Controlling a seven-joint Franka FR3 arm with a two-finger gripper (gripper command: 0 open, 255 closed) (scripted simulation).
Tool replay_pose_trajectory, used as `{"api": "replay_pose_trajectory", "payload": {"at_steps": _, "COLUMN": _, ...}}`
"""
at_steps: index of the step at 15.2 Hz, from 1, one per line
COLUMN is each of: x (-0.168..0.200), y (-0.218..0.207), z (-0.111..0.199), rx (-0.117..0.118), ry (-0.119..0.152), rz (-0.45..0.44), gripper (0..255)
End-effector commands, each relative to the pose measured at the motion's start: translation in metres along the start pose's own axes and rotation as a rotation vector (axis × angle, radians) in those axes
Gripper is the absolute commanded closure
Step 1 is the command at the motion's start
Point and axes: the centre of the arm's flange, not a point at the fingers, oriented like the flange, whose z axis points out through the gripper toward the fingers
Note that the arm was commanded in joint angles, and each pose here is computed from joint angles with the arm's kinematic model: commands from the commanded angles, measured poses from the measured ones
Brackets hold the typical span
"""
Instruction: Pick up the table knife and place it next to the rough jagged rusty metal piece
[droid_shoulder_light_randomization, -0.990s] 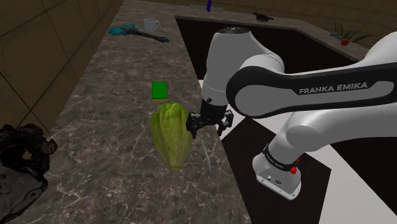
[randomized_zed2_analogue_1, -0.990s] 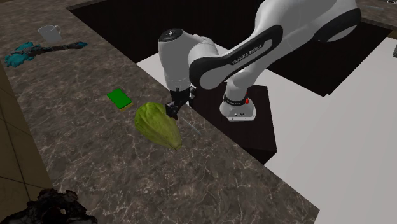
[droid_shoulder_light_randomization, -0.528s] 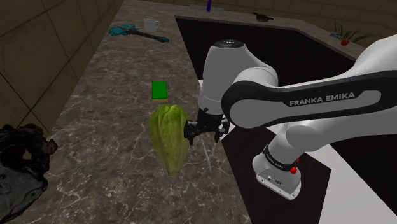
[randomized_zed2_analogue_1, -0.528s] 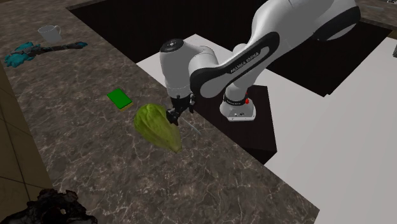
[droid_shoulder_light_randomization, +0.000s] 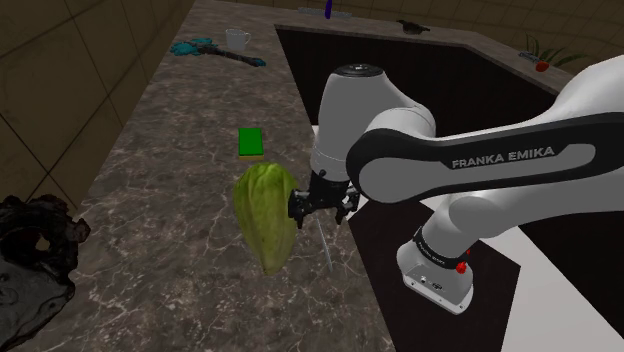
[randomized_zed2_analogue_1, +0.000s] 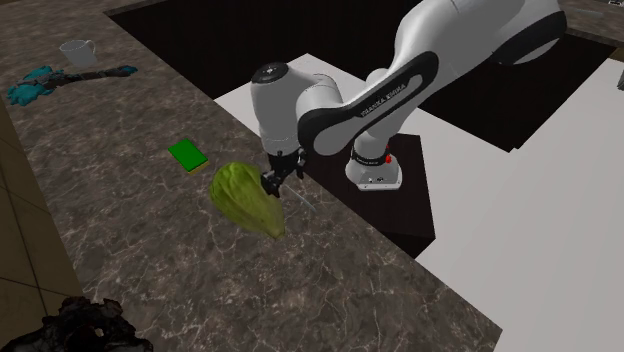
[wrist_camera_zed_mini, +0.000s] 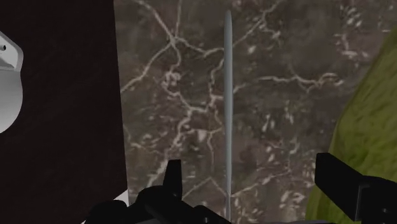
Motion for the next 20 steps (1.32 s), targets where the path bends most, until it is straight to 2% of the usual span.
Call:
{"api": "replay_pose_trajectory", "payload": {"at_steps": 1, "x": 0.008, "y": 0.005, "z": 0.01, "rx": -0.014, "ry": 0.001, "rz": 0.019, "gripper": 255}}
{"api": "replay_pose_trajectory", "payload": {"at_steps": 8, "x": 0.001, "y": -0.002, "z": 0.006, "rx": -0.015, "ry": 0.002, "rz": 0.019, "gripper": 255}}
{"api": "replay_pose_trajectory", "payload": {"at_steps": 9, "x": 0.0, "y": -0.005, "z": -0.003, "rx": 0.007, "ry": 0.011, "rz": 0.012, "gripper": 255}}
{"api": "replay_pose_trajectory", "payload": {"at_steps": 10, "x": 0.0, "y": -0.005, "z": -0.003, "rx": 0.007, "ry": 0.011, "rz": 0.012, "gripper": 0}}
{"api": "replay_pose_trajectory", "payload": {"at_steps": 13, "x": -0.025, "y": 0.005, "z": -0.02, "rx": -0.011, "ry": -0.049, "rz": 0.02, "gripper": 0}}
{"api": "replay_pose_trajectory", "payload": {"at_steps": 20, "x": -0.028, "y": 0.006, "z": 0.01, "rx": -0.012, "ry": -0.054, "rz": 0.021, "gripper": 0}}
